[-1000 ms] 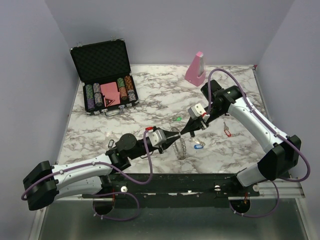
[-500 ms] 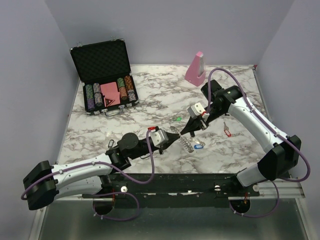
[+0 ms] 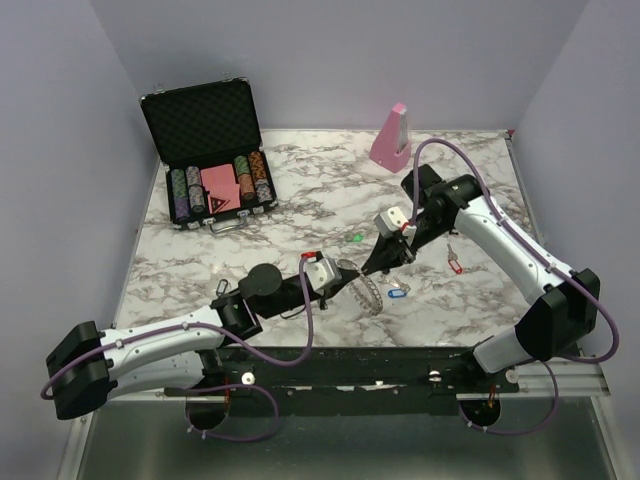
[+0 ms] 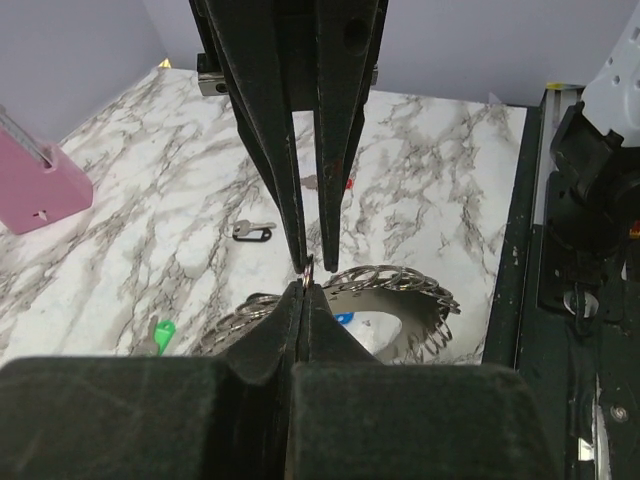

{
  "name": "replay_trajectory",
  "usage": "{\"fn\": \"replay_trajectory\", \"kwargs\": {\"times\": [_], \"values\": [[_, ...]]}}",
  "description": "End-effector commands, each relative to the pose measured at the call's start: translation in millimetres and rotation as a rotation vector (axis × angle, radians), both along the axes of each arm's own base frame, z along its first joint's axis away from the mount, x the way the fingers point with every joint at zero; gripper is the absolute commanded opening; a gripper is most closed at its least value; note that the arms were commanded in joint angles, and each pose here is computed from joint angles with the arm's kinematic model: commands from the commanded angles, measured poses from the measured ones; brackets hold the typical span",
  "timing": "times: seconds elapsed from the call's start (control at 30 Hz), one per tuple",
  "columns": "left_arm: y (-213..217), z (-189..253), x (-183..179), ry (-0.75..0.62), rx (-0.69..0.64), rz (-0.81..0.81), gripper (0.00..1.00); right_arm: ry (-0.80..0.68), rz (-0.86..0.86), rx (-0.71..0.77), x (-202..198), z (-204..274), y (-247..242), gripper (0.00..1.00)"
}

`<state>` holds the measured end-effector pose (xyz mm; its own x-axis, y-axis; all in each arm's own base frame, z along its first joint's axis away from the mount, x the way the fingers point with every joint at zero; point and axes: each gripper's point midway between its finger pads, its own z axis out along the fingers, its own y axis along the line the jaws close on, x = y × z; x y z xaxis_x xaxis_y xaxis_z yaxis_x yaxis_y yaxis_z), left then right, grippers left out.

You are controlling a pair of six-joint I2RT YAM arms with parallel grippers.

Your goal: Put the keys on the keyring

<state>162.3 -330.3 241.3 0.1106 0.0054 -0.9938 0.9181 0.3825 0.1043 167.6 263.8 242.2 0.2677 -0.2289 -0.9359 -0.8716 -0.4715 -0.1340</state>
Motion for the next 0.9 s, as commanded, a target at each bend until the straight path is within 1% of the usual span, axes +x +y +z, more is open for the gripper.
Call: {"fn": "replay_trajectory", "kwargs": {"times": [0.0, 0.1, 0.23, 0.37, 0.53, 0.67, 0.87], "values": [[7, 15, 4, -0.044, 0.011, 0.033, 0.00, 0.091, 0.005, 0.038, -18, 9, 1, 0.22], [10, 13, 0, -0.077, 0.059, 0.010, 0.00, 0.109, -0.009, 0.022, -18, 6, 0, 0.28], [14, 3, -3, -0.119, 0.164, -0.024, 0.00, 0.144, -0.032, 0.000, -16, 6, 1, 0.34], [15, -1, -8, -0.166, 0.224, -0.063, 0.00, 0.180, -0.054, -0.007, -11, 5, 4, 0.36], [17, 1, -9, -0.232, 0.259, -0.089, 0.00, 0.190, -0.062, -0.035, -9, 1, 9, 0.38], [14, 2, -11, -0.238, 0.275, -0.109, 0.00, 0.179, -0.049, -0.071, -11, -8, 15, 0.40], [12, 3, -13, -0.218, 0.265, -0.120, 0.00, 0.151, -0.054, -0.120, -10, -20, 18, 0.40]]}}
